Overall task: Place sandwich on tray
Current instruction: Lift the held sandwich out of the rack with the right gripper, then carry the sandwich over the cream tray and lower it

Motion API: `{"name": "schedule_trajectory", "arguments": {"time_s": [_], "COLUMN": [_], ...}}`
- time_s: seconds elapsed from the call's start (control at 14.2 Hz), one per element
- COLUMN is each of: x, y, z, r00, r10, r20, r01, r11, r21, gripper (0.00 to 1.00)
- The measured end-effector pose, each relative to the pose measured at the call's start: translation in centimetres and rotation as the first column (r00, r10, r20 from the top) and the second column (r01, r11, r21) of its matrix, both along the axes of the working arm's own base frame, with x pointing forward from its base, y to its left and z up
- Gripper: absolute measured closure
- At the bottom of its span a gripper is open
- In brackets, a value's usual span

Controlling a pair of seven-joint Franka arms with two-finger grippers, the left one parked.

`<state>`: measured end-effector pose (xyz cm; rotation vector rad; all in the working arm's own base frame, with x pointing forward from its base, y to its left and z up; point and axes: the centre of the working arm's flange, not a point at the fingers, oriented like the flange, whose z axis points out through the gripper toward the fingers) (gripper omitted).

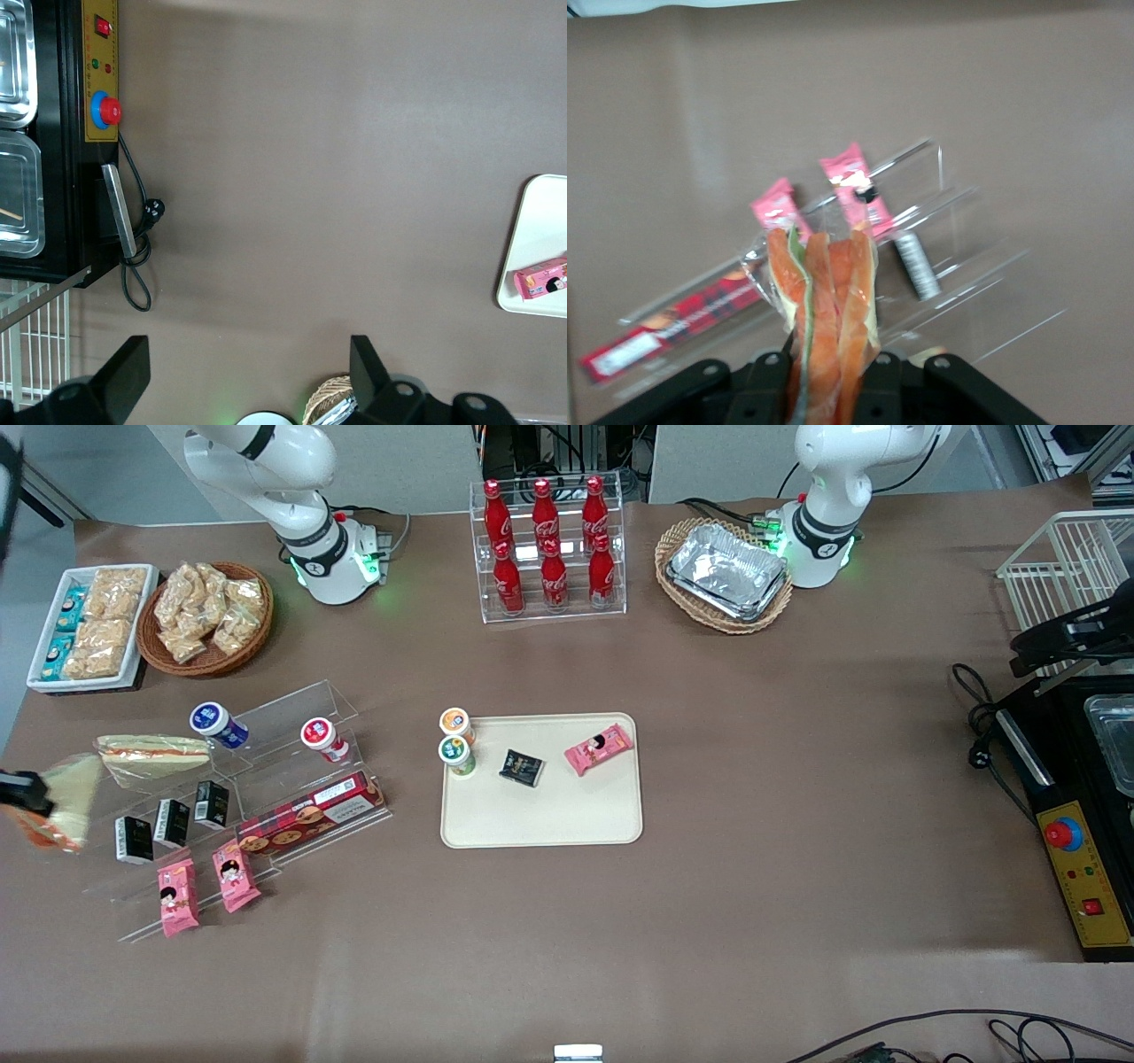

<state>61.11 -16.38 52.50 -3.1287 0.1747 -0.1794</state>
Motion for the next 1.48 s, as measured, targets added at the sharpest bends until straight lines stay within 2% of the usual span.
{"name": "schedule_trajectory", "arguments": {"time_s": [0.14,0.35,0.56,0.71,0.78,0.85,1.06,1.13,1.27,1.34,1.48], "x": [0.7,1.3,0.8,0.0,-0.4,-0.8,-1.9,-2.3,-3.2,-3.7,-4.5], "y": [5.5,14.7,24.4,29.6,31.6,33.6,38.8,40.1,43.6,45.8,49.5], "z": [0.5,0.5,0.2,-0.4,-0.8,-1.3,-3.7,-4.4,-6.0,-7.0,-9.2], "r00": [0.994,0.965,0.913,0.853,0.799,0.727,0.478,0.42,0.322,0.278,0.225], "r10": [-0.106,-0.261,-0.403,-0.516,-0.595,-0.681,-0.874,-0.901,-0.94,-0.955,-0.969], "r20": [-0.015,-0.04,-0.062,-0.076,-0.084,-0.087,-0.094,-0.107,-0.109,-0.104,-0.099], "r01": [0.107,0.262,0.405,0.519,0.599,0.685,0.877,0.906,0.945,0.96,0.974], "r11": [0.994,0.965,0.914,0.854,0.8,0.728,0.48,0.424,0.326,0.28,0.226], "r21": [0.011,0.03,0.035,0.036,0.035,0.028,-0.001,-0.01,-0.023,-0.012,0.01], "gripper": [0.81,0.81,0.81,0.81,0.81,0.81,0.81,0.81,0.81,0.81,0.81]}}
